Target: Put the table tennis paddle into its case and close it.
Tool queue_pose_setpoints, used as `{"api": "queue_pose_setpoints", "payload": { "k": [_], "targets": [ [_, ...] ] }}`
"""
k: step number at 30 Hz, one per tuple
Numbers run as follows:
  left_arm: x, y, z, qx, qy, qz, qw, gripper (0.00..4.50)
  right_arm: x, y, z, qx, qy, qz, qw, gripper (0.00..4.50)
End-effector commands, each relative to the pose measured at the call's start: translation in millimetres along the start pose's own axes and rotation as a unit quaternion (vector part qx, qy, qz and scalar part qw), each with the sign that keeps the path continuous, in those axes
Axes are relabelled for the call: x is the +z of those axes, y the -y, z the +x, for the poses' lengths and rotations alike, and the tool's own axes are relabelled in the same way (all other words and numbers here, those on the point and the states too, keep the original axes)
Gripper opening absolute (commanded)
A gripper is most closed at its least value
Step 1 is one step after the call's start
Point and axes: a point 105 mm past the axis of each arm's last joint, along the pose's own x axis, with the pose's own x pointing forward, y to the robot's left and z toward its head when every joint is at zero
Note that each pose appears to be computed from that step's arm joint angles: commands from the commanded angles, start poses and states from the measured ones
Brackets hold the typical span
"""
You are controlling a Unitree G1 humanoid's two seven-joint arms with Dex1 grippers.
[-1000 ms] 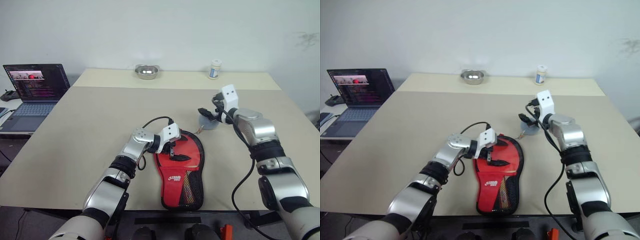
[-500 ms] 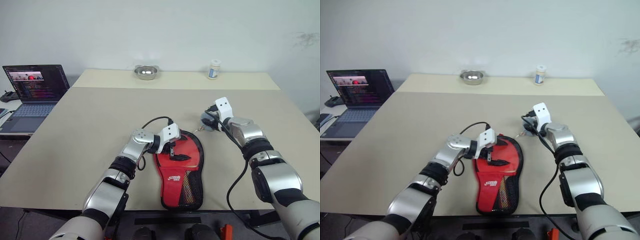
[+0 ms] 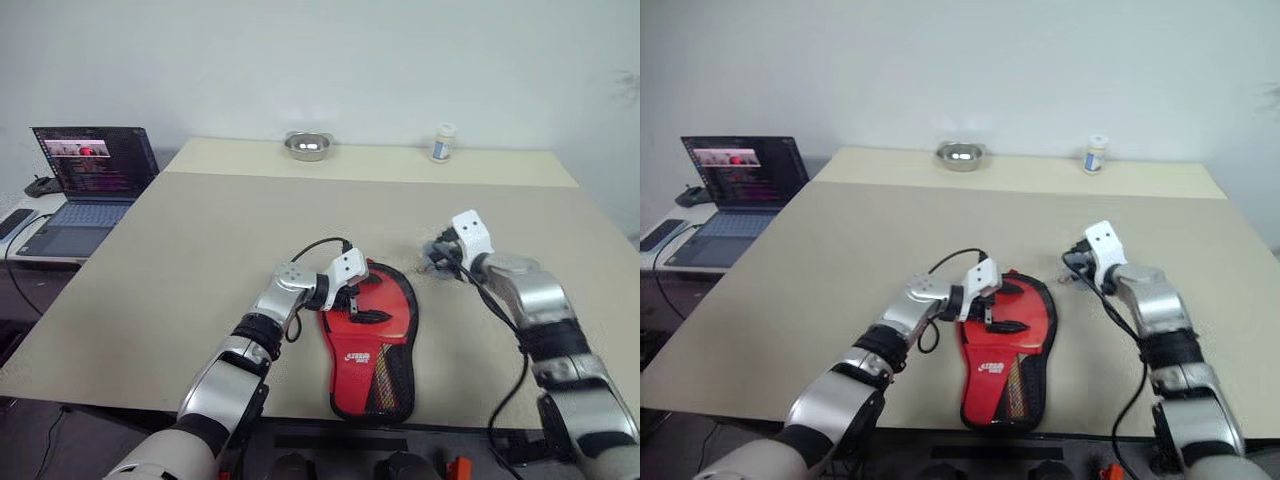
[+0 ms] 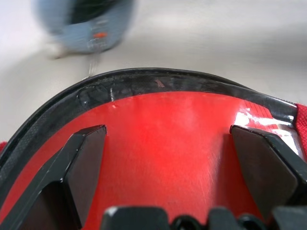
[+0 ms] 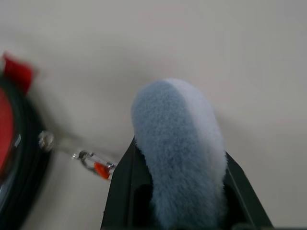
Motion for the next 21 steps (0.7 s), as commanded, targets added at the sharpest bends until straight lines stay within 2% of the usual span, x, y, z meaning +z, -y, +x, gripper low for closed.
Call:
{"api": "queue_pose_setpoints", "payload": {
  "k": [1, 9, 15, 21],
  "targets": [
    [-58.6, 22.9, 1.2, -0.021, -0.087, -0.064, 0.994, 4.5, 4.2, 7.6, -39.9, -0.016, -0.008, -0.049, 0.999, 0.64],
    [-64.5, 27.3, 6.8, -0.023, -0.096, -0.069, 0.993, 4.5, -33.0, -28.5, -100.1, 0.083, -0.097, -0.138, 0.982, 0.53],
    [-65.6, 26.9, 11.0, -0.018, -0.107, -0.064, 0.992, 4.5, -68.2, -82.3, -137.0, 0.204, -0.157, -0.176, 0.95, 0.51],
    [-66.4, 27.2, 14.0, -0.016, -0.113, -0.061, 0.992, 4.5, -86.6, -111.6, -163.2, 0.286, -0.183, -0.184, 0.922, 0.46]
  ]
}}
